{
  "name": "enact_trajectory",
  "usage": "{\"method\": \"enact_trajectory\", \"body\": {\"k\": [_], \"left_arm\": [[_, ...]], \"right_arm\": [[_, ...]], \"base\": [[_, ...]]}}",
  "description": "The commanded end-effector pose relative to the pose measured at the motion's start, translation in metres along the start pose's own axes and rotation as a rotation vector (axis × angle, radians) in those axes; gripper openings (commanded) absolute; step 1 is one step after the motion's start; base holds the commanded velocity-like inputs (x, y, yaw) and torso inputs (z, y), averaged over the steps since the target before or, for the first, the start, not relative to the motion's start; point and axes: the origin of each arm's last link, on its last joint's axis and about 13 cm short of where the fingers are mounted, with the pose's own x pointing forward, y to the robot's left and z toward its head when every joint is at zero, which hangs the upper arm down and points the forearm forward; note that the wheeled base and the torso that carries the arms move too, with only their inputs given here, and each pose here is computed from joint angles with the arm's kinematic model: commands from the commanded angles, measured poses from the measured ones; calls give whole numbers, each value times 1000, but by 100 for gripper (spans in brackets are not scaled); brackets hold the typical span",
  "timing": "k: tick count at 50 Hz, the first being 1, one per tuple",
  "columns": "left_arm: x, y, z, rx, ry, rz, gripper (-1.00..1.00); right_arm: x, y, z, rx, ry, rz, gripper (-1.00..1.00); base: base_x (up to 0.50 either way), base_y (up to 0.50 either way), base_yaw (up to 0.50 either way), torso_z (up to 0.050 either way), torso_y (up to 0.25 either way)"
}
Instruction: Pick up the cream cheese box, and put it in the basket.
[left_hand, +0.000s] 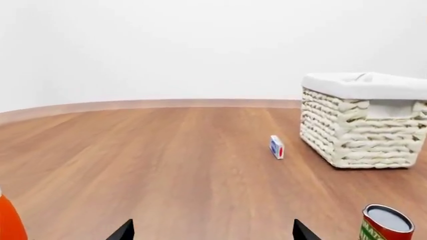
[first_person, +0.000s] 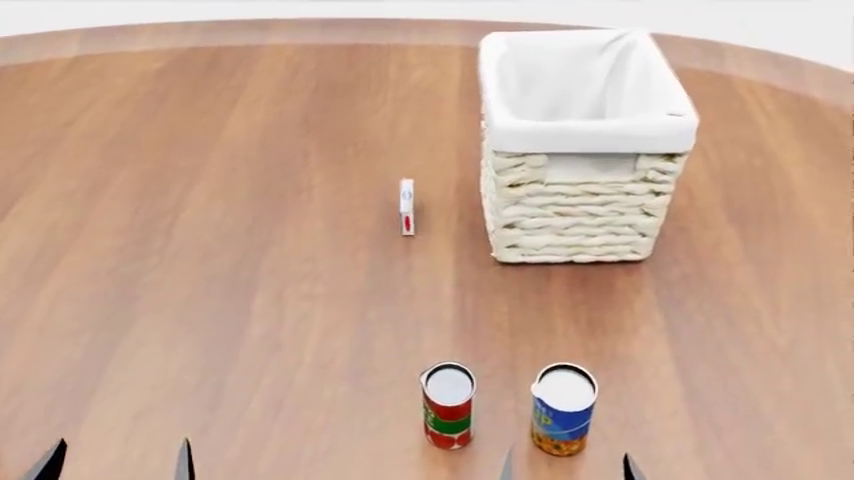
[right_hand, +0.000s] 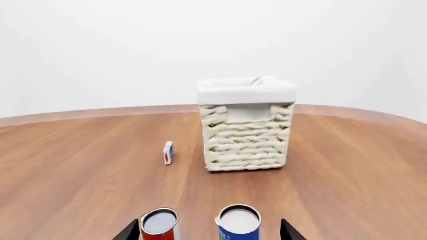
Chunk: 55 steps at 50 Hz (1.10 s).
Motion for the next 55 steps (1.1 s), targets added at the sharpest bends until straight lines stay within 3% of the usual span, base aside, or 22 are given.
{"method": "enact_trajectory", "body": {"k": [1,55], "left_arm": [[0,0,0,-1,1,-2,100],[0,0,-1,-2,3,-2,100]], "right_arm": [[0,0,-1,0,2,2,100],[-5,5,-4,-38,-4,40,100]], "base": [[215,-129,0,0,0],[210,-123,0,0,0]]}}
